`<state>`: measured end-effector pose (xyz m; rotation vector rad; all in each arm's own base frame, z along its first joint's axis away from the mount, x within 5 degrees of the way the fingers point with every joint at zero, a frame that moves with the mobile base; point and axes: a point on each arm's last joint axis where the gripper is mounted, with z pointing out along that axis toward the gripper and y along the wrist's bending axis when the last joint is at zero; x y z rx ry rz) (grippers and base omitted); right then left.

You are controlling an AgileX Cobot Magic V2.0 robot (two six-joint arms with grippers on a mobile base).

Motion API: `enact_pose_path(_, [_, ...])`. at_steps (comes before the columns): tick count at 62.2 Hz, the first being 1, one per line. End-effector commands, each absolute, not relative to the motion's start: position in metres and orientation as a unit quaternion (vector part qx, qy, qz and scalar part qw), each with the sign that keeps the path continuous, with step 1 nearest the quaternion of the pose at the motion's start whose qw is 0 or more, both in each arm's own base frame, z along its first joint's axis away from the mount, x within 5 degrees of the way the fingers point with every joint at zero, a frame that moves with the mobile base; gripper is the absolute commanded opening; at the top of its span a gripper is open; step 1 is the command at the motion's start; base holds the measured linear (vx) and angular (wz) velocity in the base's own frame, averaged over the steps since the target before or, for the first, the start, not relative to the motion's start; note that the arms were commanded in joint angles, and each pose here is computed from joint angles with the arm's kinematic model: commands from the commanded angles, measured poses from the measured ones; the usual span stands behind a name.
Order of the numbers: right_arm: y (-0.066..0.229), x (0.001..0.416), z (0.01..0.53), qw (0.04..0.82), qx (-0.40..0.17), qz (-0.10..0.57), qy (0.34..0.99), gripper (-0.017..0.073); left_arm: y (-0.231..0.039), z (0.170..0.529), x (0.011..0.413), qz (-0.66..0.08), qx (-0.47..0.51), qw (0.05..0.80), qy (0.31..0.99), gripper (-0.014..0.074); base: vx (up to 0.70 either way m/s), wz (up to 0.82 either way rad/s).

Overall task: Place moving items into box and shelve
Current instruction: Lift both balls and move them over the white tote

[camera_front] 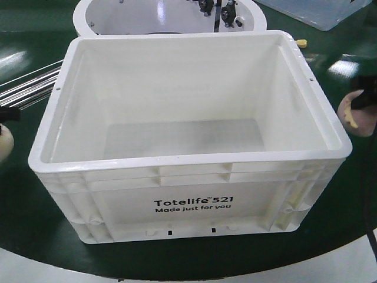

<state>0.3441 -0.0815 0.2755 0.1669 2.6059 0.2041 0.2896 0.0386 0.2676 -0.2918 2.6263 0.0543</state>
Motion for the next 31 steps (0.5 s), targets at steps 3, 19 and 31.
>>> enact_pose_path(3, [-0.076, 0.33, 0.36, 0.387, 0.03, 0.041, 0.921, -0.0006, 0.034, 0.336, 0.269, 0.016, -0.105, 0.379, 0.919, -0.0008, 0.0, 0.0])
enact_pose_path(19, [-0.033, 0.299, 0.457, 0.51, -0.042, 0.039, 0.858, -0.0005, 0.013, 0.457, 0.241, -0.081, -0.075, 0.533, 0.839, -0.0006, 0.0, 0.0])
enact_pose_path(31, [0.055, 0.295, 0.47, 0.532, -0.143, 0.111, 0.827, -0.0004, -0.042, 0.5, 0.24, -0.242, 0.036, 0.564, 0.789, -0.0003, 0.0, 0.0])
